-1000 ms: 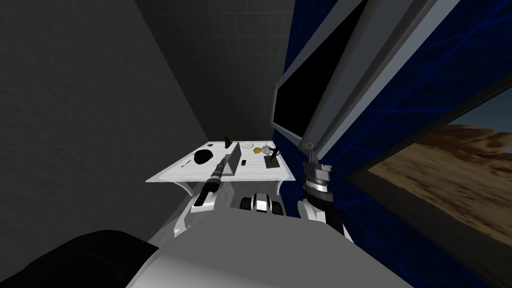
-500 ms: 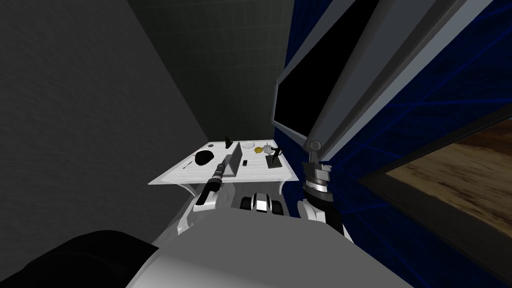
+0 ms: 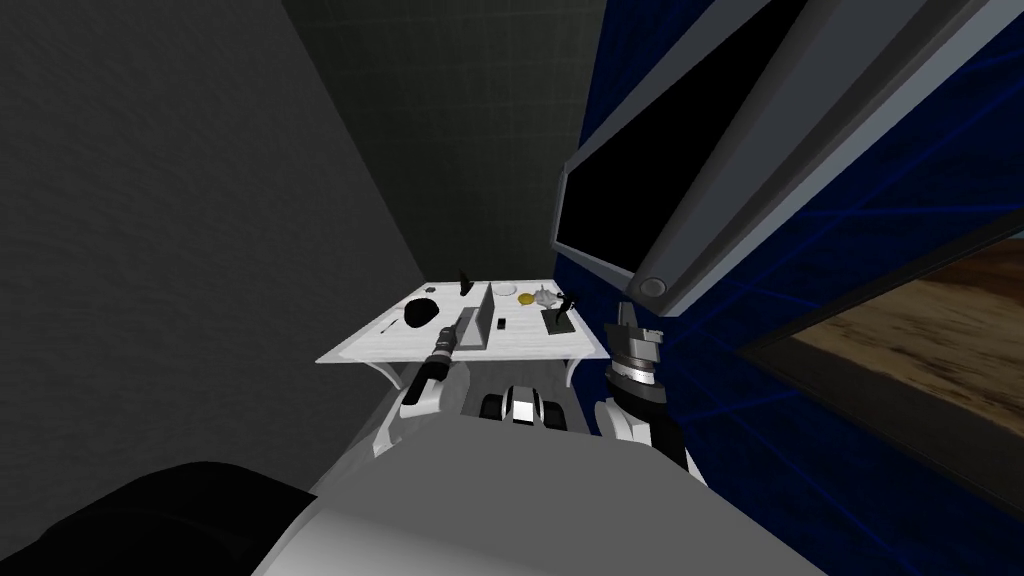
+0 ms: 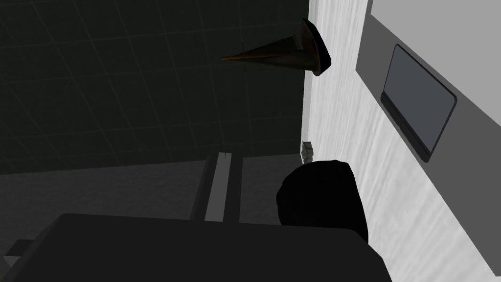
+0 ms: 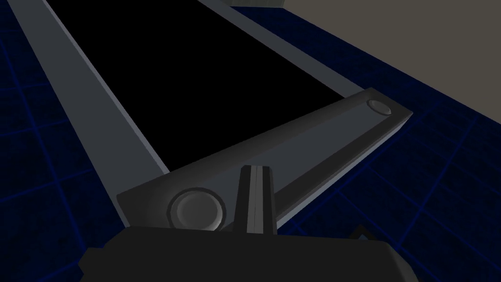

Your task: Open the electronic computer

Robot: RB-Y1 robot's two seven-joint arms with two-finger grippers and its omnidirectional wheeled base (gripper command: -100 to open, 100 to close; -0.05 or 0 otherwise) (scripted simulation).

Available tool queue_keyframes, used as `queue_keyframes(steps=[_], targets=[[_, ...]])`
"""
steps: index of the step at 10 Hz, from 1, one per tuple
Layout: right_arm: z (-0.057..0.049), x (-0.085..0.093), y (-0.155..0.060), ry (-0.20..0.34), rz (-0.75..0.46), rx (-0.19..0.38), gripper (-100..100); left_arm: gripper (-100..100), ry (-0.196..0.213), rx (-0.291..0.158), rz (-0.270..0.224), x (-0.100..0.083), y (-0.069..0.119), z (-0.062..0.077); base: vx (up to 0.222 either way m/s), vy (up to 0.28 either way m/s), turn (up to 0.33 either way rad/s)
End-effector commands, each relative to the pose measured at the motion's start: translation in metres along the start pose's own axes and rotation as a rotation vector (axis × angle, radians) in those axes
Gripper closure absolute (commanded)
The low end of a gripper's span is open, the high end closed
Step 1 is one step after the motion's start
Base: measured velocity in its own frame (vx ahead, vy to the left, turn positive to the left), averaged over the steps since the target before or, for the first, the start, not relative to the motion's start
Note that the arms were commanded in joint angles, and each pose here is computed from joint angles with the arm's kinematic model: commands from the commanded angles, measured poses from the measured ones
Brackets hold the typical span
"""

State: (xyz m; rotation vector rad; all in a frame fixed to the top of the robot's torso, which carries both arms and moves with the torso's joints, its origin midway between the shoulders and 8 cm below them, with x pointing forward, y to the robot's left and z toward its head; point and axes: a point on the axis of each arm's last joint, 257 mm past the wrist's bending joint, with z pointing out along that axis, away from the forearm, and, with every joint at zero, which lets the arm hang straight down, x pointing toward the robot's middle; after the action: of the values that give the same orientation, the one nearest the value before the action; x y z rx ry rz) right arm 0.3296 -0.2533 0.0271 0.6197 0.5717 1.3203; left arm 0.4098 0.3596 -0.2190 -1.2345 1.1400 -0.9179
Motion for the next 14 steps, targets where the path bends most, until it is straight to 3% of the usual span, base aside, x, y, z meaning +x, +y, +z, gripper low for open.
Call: queue_keyframes(steps=[1,8,9,11,12,13,14], targets=[[0.0,0.0,0.0,0.0,0.0,0.0,0,-100,0.008,0.007,0.053,-0.005,-0.004,0.0,0.009,-0.04,-0.012],[0.0,0.0,0.0,0.0,0.001,0.001,0,-100,-0.011,0.038,0.349,-0.026,-0.025,-0.01,0.035,-0.156,-0.008],[-0.002,0.003,-0.003,0.007,0.003,0.009,0,-100,-0.01,0.036,0.318,-0.024,-0.022,-0.009,-0.015,-0.033,0.03],[-0.003,0.005,-0.004,0.011,0.005,0.012,0,-100,-0.013,0.035,0.318,-0.025,-0.023,-0.008,0.065,0.042,-0.004],[-0.003,0.005,-0.004,0.011,0.005,0.011,0,100,-0.013,0.034,0.317,-0.025,-0.023,-0.008,0.004,0.007,0.0],[-0.003,0.005,-0.003,0.011,0.005,0.01,0,100,-0.008,0.027,0.238,-0.019,-0.019,-0.006,-0.005,0.077,0.024],[-0.003,0.005,-0.003,0.011,0.005,0.01,0,100,-0.006,0.023,0.199,-0.015,-0.017,-0.005,-0.025,0.161,0.014]])
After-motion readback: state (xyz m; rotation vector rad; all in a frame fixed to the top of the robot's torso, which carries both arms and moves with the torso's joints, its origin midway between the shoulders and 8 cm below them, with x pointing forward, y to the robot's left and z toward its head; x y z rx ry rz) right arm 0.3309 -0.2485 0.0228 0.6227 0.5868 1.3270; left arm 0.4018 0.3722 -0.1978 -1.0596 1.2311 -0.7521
